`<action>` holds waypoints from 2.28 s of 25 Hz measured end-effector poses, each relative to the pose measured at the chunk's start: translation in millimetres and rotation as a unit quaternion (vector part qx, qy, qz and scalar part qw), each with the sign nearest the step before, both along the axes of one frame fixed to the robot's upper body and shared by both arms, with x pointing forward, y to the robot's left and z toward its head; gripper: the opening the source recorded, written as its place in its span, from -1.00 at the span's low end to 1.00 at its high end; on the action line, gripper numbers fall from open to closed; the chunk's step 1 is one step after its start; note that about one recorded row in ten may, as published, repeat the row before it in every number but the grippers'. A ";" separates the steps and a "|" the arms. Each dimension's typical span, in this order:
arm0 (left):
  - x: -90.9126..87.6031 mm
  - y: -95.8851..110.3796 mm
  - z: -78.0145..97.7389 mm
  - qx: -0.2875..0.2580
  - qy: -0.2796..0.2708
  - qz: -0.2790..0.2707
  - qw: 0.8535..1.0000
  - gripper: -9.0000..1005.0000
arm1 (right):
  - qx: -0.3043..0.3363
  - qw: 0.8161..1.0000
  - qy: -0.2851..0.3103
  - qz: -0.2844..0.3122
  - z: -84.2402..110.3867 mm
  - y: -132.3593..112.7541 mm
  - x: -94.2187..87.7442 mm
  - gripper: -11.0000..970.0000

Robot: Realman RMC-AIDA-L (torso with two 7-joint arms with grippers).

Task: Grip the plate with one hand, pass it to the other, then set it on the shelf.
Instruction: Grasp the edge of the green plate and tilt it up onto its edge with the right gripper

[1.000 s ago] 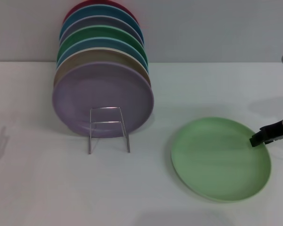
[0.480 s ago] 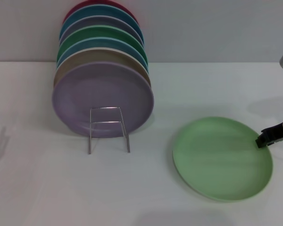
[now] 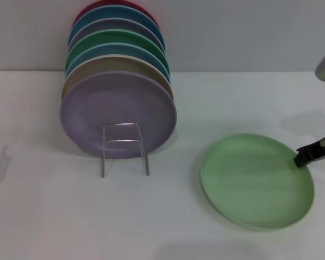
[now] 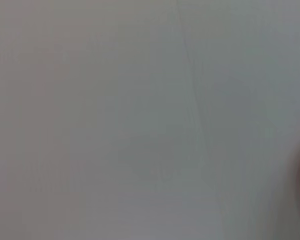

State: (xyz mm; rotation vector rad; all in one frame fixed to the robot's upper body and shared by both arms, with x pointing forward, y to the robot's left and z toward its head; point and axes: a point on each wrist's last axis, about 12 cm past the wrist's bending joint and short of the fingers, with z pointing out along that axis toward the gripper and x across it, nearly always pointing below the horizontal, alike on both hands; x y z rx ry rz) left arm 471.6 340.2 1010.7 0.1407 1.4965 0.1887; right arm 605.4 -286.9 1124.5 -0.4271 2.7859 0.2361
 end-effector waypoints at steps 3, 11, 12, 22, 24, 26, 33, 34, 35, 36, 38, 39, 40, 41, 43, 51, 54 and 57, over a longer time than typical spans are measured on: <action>-0.2 0.2 -0.2 0.000 0.001 0.000 1.000 0.57 | -0.005 1.000 -0.001 0.003 -0.5 0.9 0.4 -0.90; -0.7 0.8 -0.7 0.001 0.002 0.001 1.000 0.57 | -0.008 1.000 -0.007 0.008 0.6 2.1 0.7 -0.94; -2.0 1.0 -1.4 0.001 0.004 0.001 1.000 0.57 | -0.009 1.000 -0.014 0.012 3.6 3.9 0.6 -0.94; -3.2 0.5 -1.9 0.000 0.004 0.000 1.000 0.57 | -0.011 0.997 -0.066 0.027 21.3 8.0 -4.3 -0.94; -2.9 0.1 -1.6 0.000 0.003 0.000 1.000 0.57 | -0.010 0.997 -0.070 0.028 22.3 8.4 -4.5 -0.94; -2.7 0.0 -1.4 0.000 0.003 0.000 1.000 0.57 | -0.010 0.996 -0.079 0.030 25.3 8.4 -5.7 -0.94; -0.3 -0.9 0.3 0.000 -0.002 -0.001 1.000 0.57 | -0.011 0.994 -0.100 0.041 32.4 9.7 -7.8 -0.94; 0.0 -0.8 0.5 0.000 -0.002 -0.001 1.000 0.57 | -0.005 0.993 -0.111 0.045 37.0 11.5 -8.9 -0.94; 0.0 -0.8 0.5 0.000 -0.002 -0.001 1.000 0.57 | -0.005 0.993 -0.111 0.045 37.0 11.5 -8.9 -0.94; 0.5 -0.7 1.1 0.000 -0.004 -0.001 1.000 0.57 | -0.001 0.992 -0.117 0.047 39.4 12.1 -9.6 -0.94; 1.2 -1.0 1.8 0.000 -0.006 -0.002 1.000 0.57 | 0.007 0.989 -0.135 0.051 46.9 12.5 -11.7 -0.94; 1.7 -1.3 2.3 -0.001 -0.007 -0.002 1.000 0.57 | 0.013 0.987 -0.151 0.055 52.7 10.7 -15.7 -0.95; 1.7 -1.3 2.3 -0.001 -0.007 -0.002 1.000 0.57 | 0.013 0.987 -0.151 0.055 52.7 10.7 -15.7 -0.95; 1.9 -1.4 2.7 -0.001 -0.009 -0.003 1.000 0.57 | 0.018 0.985 -0.160 0.056 55.6 9.6 -18.1 -0.95; 2.0 -1.4 3.6 -0.001 -0.012 -0.003 1.000 0.57 | 0.031 0.982 -0.176 0.058 59.9 7.9 -23.2 -0.95; 2.6 -5.5 12.5 -0.005 -0.044 -0.014 0.999 0.57 | 0.046 0.971 -0.224 0.075 63.8 -5.7 -47.2 -0.95; 2.9 -8.5 15.3 -0.006 -0.055 -0.024 0.998 0.57 | 0.058 0.958 -0.267 0.080 60.4 -16.0 -59.1 -0.94; 3.7 -11.4 17.4 -0.007 -0.062 -0.034 0.997 0.57 | 0.073 0.942 -0.317 0.079 50.5 -29.2 -68.0 -0.94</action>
